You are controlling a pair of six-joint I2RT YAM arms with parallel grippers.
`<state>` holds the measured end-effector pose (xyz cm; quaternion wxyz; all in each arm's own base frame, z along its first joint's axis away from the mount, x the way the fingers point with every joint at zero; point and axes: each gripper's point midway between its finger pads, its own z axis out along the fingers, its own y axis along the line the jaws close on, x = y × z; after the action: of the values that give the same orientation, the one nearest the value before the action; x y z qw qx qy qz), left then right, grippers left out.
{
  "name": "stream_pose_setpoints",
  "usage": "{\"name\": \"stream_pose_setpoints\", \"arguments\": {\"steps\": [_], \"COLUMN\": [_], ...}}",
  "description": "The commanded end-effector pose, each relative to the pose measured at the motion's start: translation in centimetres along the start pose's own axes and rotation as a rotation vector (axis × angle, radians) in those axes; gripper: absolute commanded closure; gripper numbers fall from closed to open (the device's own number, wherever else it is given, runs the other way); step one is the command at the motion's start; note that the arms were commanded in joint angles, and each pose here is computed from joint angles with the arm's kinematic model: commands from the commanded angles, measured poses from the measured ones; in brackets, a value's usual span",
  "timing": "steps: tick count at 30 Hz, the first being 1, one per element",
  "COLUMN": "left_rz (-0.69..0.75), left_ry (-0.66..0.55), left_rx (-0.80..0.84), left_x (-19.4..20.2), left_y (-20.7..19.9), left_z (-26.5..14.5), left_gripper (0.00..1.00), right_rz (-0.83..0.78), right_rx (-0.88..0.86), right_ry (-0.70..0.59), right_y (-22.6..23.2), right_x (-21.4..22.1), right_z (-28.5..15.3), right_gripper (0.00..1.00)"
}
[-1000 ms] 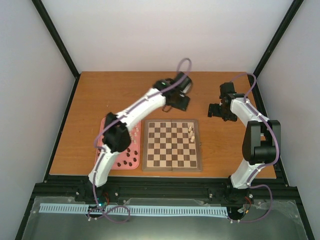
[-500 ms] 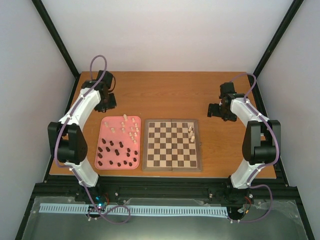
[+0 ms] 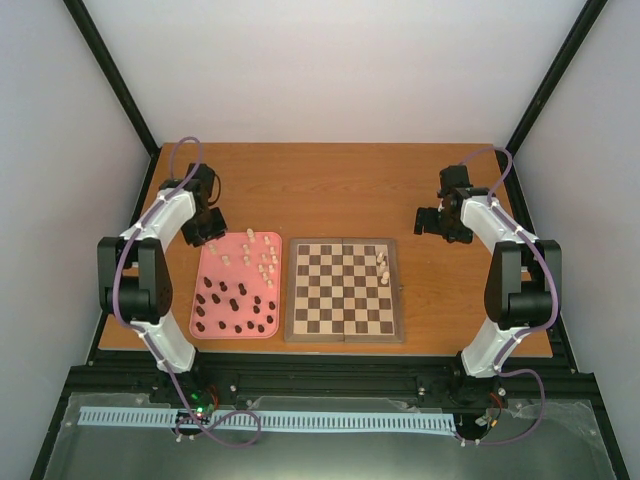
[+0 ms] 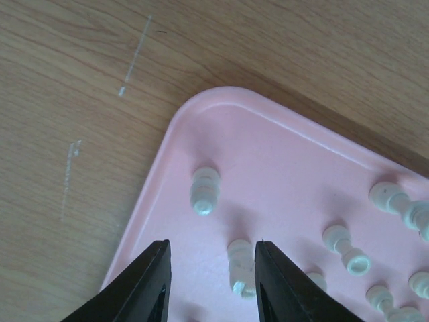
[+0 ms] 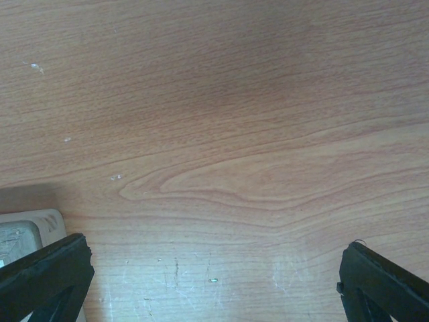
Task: Set up the chess pieces on the board
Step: Pick up the chess piece from the storage box.
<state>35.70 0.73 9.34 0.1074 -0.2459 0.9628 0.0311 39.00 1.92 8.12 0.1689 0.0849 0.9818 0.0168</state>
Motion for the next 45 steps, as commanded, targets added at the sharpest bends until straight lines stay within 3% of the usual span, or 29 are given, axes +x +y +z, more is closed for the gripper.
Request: {"name": "stream_pose_setpoints", "arguments": {"steps": [1, 7, 24, 29, 35, 45], "left_rz": [-0.038, -0.043, 0.005, 0.089, 0.279, 0.374], "left_ry": [0.022, 0.035, -0.047, -0.046, -0.035, -0.001], "left_rx": [0.032, 0.039, 0.115, 0.158, 0.122, 0.165], "left_x": [-0.7, -0.9, -0.9, 0.1, 1.5, 2.4], "left_y": [-0.9, -1.4, -1.1, -1.7, -4.9, -10.2], "left_z": [1.8, 2.7, -3.0, -3.6, -2.2, 0.6], "left_gripper": [0.64, 0.64, 0.62, 0.62, 0.63, 0.64], "right_rz": [0.003, -0.002, -0.011, 0.001, 0.025, 0.027], "right_rx": [0.012, 0.025, 0.048, 0.071, 0.09, 0.094], "right_ry": [-0.008, -0.011, 0.035, 0.035, 0.022, 0.021], "right_y": [-0.5, -0.7, -1.1, -1.5, -1.6, -1.3], "right_x": [0.1, 0.0, 0.9, 0.9, 0.3, -0.2], "right_z": [-0.2, -0.4, 1.0, 1.3, 1.5, 1.4], "right_gripper": [0.0, 0.0, 0.0, 0.0, 0.0, 0.0]}}
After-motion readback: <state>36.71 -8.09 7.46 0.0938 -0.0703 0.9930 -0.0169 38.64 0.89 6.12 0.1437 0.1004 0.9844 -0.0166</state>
